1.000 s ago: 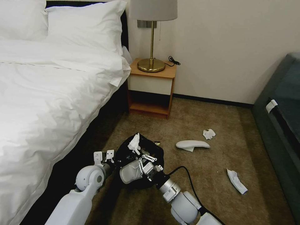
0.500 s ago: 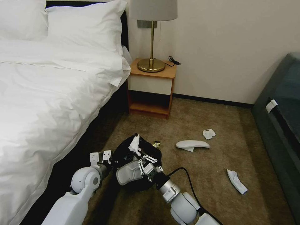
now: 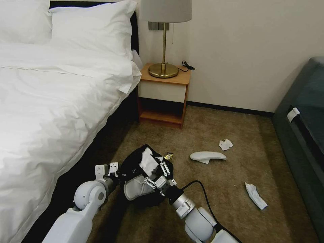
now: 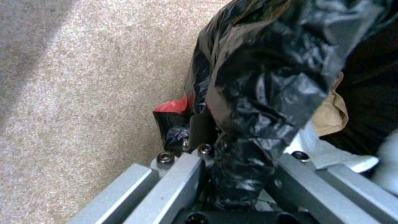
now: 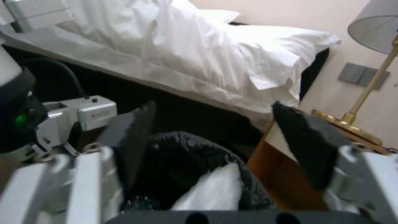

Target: Pick up the trash bin, then pick up the garbage on the floor and place it into the trash bin.

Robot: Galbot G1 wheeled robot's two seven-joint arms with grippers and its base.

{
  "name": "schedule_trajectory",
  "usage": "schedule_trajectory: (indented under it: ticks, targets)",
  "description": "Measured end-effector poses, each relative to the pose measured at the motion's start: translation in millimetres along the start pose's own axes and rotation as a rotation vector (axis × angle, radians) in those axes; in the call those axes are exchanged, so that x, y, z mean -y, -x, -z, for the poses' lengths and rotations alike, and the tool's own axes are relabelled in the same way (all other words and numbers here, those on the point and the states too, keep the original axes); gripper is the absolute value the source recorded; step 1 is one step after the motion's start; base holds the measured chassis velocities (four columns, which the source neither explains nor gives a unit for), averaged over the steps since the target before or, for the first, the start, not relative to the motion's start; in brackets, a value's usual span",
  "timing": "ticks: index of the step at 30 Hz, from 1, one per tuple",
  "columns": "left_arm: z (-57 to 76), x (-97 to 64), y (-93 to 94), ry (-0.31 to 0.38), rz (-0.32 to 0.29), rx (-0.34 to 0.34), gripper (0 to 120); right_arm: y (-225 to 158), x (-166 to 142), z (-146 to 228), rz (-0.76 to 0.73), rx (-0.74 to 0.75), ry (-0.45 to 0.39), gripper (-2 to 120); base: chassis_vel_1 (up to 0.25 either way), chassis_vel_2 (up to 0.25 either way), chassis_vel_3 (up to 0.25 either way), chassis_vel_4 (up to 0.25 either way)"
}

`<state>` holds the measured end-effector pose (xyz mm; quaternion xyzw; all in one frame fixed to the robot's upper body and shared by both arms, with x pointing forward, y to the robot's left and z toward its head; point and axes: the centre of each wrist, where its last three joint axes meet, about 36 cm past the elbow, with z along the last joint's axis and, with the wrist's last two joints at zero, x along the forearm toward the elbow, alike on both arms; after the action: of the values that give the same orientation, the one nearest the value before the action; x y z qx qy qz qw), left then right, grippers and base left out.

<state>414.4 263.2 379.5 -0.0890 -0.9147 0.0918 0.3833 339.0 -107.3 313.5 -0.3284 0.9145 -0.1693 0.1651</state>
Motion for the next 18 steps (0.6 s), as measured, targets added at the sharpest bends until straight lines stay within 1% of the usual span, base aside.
schedule_trajectory:
  ticks: [1,2,3,4,5,18]
  targets:
    - [0.0,0.0,0.0,0.0,0.0,0.0,0,0.0,0.0,0.0,0.0,0.0,0.0,82,0.0,0.0,0.0,0.0]
    - [0.1,0.2,0.1,-0.001,0.0,0.0,0,0.5,-0.8,-0.2,0.0,0.0,0.002,90,0.0,0.0,0.0,0.0]
    - [0.1,0.2,0.1,-0.001,0.0,0.0,0,0.5,-0.8,-0.2,0.0,0.0,0.002,90,0.0,0.0,0.0,0.0]
    - [0.1,0.3,0.1,-0.001,0.0,0.001,0,0.9,-0.9,-0.4,0.0,0.0,0.003,96,0.0,0.0,0.0,0.0]
    - [0.0,0.3,0.1,-0.001,0.001,0.001,0,1.6,-0.6,-0.6,0.0,0.001,0.002,99,0.0,0.0,0.0,0.0]
    - [-0.3,-0.2,0.0,0.003,0.005,0.002,0,3.3,1.0,-0.5,-0.002,0.004,0.001,100,0.0,0.0,0.0,0.0]
